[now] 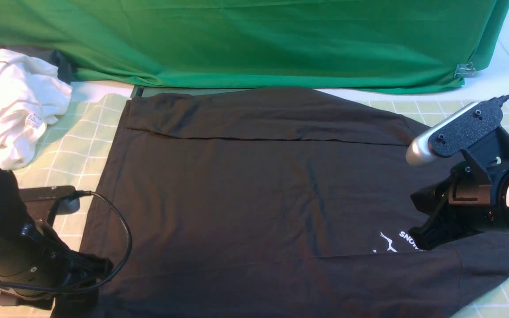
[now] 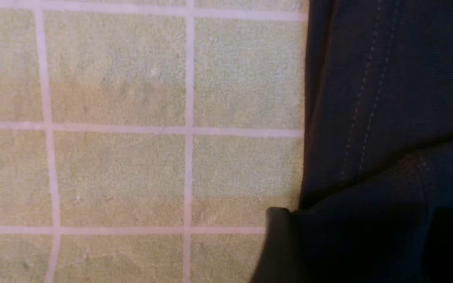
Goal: Fold a long-sleeved shirt over a green coffee tablecloth.
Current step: 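Grasp the left edge of the dark T-shirt lying flat on the table, then fold the left side of the black T-shirt inward over its body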
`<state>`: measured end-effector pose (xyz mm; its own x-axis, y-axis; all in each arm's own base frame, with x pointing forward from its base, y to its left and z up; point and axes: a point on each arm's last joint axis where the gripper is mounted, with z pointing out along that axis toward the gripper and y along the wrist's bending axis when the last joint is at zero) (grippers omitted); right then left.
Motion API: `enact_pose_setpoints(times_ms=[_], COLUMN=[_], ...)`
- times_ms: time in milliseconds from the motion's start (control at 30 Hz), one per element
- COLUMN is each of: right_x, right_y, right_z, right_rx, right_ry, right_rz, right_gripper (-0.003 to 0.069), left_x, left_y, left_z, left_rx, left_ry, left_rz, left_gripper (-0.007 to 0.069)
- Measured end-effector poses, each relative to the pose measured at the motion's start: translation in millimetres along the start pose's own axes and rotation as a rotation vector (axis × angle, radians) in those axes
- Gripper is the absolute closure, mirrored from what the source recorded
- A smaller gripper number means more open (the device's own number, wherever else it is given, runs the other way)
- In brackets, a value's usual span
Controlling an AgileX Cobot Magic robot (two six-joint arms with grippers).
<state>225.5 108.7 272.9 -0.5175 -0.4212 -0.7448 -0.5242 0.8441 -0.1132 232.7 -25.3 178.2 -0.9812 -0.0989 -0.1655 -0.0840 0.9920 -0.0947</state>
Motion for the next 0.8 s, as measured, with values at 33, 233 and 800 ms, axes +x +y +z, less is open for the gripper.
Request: enact_pose_setpoints(times_ms=[33,233,800], right_x=[0.0,-0.5,-1.7], right_y=[0.0,-0.1,-0.3], right_z=[0.0,0.0,0.0], right_rx=[0.0,0.001,0.004], right_ry=[0.0,-0.006,-0.019], right_rz=[0.003,0.018,-0.034], right_gripper=[0.062,0.0614,0.0637], left_x=[-0.2,-2.0,-33.5], left_y=[0.1,0.3,-12.1], left_z=[1.1,2.7,-85.9], left_rx=[-0.001,0.0,0.039], left_ry=[0.003,-0.009,-0.267], left_rz=[0.0,0.013,0.14], left_gripper=[0.027,0.0468,0.0655])
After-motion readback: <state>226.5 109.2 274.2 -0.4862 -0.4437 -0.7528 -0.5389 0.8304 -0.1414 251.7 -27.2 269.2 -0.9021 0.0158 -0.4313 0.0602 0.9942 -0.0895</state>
